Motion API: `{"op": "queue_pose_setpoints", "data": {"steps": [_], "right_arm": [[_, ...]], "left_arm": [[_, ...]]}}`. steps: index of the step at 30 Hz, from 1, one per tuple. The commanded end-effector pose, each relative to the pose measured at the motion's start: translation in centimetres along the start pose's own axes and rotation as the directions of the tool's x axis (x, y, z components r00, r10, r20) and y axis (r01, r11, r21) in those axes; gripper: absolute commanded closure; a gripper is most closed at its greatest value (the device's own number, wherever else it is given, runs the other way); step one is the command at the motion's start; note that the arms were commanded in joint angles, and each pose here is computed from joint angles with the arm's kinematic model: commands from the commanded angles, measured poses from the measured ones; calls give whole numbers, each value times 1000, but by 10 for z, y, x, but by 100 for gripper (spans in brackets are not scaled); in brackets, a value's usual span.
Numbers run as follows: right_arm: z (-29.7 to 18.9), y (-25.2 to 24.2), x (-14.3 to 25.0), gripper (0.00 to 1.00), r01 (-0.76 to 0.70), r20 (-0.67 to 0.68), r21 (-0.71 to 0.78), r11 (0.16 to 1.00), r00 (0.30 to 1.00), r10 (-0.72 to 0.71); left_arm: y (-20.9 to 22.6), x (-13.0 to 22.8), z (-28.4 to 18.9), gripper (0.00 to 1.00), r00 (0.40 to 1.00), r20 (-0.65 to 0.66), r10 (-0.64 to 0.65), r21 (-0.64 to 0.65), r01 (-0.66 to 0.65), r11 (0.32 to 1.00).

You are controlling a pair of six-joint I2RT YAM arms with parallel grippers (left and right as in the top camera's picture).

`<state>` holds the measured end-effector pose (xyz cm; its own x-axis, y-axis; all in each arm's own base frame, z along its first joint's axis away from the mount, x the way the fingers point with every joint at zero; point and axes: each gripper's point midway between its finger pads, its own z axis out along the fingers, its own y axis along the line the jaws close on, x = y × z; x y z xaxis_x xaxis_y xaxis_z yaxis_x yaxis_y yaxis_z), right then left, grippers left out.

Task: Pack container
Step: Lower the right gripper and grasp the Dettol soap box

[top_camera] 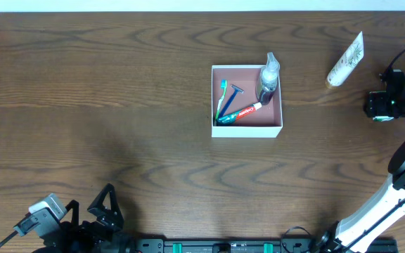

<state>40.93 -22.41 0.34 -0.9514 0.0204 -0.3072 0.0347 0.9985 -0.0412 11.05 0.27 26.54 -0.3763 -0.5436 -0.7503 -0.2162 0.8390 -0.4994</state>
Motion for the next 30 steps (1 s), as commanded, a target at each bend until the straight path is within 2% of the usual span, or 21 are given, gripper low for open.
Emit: {"op": "queue_pose_setpoints", "data": {"steps": [1, 5, 11, 18, 22, 26, 30], "right_arm": [[2, -1, 3, 21, -16, -2, -9, 1000, 1000, 16], [3, -1, 4, 31, -16, -6, -10, 1000, 1000, 16], [8, 1, 7, 54, -26, -20, -18, 1000, 999, 26], [3, -4, 0, 56, -110, 2, -6, 994, 994, 111], [-19, -8, -20, 61, -164, 62, -12, 986, 985, 164], [-62, -5, -51, 62, -154, 166, -48, 987, 973, 160], [-127, -3, -79, 63, -175, 288, -66, 982, 939, 187]], "left_arm": [[0, -1, -1, 2, 1000, 6, -7, -1, 7, 1000], [0, 0, -1, 2, 1000, 5, -7, -1, 7, 1000], [0, 0, -1, 2, 1000, 5, -7, -1, 7, 1000], [0, -1, -1, 2, 1000, 6, -7, -1, 7, 1000], [0, -1, -1, 2, 1000, 6, -7, -1, 7, 1000], [0, 0, -1, 2, 1000, 5, -7, -1, 7, 1000], [0, -1, -1, 2, 1000, 6, -7, -1, 7, 1000]]}}
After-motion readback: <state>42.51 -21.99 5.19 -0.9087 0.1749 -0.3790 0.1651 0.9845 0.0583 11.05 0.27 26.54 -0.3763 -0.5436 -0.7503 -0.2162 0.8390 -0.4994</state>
